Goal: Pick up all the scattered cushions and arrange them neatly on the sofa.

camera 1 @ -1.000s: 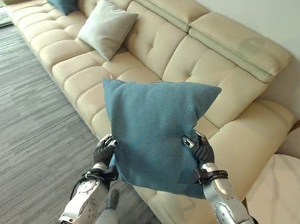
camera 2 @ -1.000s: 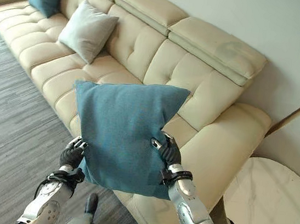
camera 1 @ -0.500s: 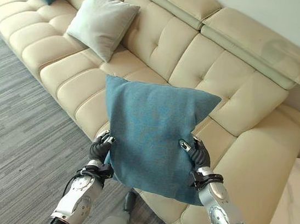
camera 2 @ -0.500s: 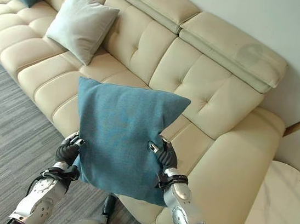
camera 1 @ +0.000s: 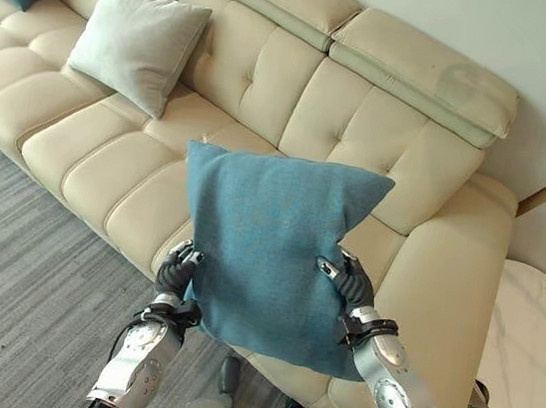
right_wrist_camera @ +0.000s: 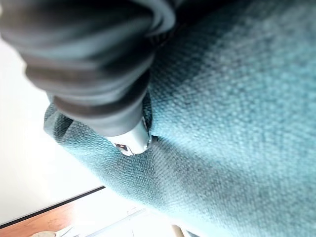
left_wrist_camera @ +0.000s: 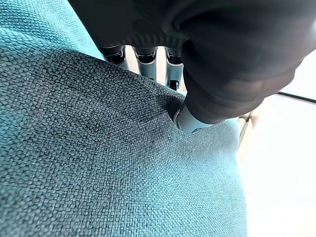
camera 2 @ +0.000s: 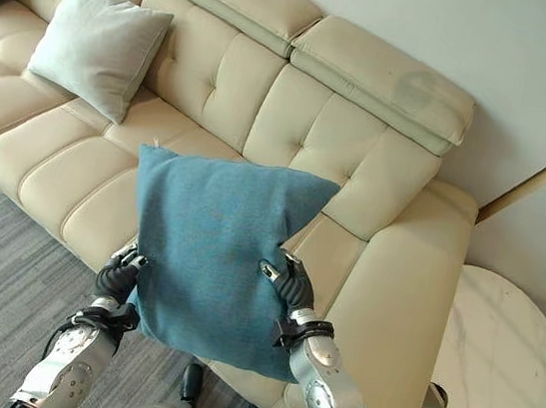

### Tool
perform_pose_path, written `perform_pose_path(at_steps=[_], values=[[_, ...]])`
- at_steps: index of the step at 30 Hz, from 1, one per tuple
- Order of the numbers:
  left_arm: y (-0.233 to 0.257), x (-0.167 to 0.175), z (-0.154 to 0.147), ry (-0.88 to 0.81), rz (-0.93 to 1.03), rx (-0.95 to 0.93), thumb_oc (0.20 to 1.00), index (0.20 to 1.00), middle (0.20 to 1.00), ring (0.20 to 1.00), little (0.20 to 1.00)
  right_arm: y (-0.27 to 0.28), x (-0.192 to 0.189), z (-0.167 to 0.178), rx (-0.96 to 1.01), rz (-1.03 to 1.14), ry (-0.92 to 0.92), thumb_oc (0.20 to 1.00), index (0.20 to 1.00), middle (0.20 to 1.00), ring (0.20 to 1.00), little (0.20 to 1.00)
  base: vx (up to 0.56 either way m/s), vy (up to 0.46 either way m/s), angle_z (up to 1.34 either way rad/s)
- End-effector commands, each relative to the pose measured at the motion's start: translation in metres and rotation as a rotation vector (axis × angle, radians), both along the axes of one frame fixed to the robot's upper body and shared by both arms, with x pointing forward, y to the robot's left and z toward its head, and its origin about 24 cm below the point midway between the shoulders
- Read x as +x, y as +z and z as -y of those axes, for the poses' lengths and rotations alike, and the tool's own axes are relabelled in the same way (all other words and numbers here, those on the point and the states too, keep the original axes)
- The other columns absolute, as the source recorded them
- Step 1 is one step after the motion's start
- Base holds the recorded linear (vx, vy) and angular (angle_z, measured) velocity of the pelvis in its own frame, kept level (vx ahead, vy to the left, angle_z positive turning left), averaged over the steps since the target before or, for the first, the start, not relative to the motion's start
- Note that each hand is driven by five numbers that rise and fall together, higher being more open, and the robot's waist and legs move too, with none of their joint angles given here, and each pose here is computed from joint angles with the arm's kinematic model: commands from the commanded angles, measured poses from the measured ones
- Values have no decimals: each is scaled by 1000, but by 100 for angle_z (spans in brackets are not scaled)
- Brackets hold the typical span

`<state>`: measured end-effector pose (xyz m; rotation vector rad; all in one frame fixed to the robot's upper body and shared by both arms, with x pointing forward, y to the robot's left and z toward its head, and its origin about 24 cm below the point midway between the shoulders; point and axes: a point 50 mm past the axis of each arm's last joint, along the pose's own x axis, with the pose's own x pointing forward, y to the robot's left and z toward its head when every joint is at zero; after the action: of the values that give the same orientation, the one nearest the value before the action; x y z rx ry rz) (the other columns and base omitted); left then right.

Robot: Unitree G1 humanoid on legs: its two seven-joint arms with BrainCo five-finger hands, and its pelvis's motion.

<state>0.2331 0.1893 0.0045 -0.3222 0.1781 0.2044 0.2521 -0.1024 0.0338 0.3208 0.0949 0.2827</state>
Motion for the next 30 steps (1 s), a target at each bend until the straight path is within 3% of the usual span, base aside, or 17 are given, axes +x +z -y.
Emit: perform_pose_path(at_steps=[1,8,10,14,17,18,19,23,26,28,30], values=[[58,16,47,-204,327,-9,200,200,200,200,200,45,-1,-51,149,207,200,200,200,200,200,200,137,-61,-2],[54,33,38,-185,288,140,200,200,200,200,200,48,7,-23,133,219,66,200,200,200,200,200,119,-18,-16],[54,39,31,-159,280,190,200,200,200,200,200,41,10,-4,66,198,-22,200,200,200,200,200,83,28,-48],[64,55,34,-160,306,241,200,200,200,200,200,42,20,2,0,201,-79,200,200,200,200,200,-110,26,-76],[117,102,46,-180,449,365,200,200,200,200,200,74,61,-7,-79,293,-127,200,200,200,200,200,-293,-29,-32],[117,102,46,-180,451,365,200,200,200,200,200,75,62,-7,-79,295,-127,200,200,200,200,200,-266,-91,-7],[151,120,50,-172,537,441,200,200,200,200,200,96,79,-10,-100,348,-153,200,200,200,200,200,-150,-83,-3],[233,143,58,-76,742,542,200,200,200,200,200,165,110,-21,-129,529,-215,200,200,200,200,200,-104,-130,15],[252,146,59,-35,785,583,200,200,200,200,200,189,115,-24,-126,594,-245,200,200,200,200,200,-12,-83,28],[280,148,58,81,856,690,200,200,200,200,200,226,117,-29,-100,707,-296,200,200,200,200,200,9,-83,21],[322,148,50,308,950,902,200,200,200,200,200,280,111,-34,-92,912,-439,200,200,200,200,200,48,-80,10]])
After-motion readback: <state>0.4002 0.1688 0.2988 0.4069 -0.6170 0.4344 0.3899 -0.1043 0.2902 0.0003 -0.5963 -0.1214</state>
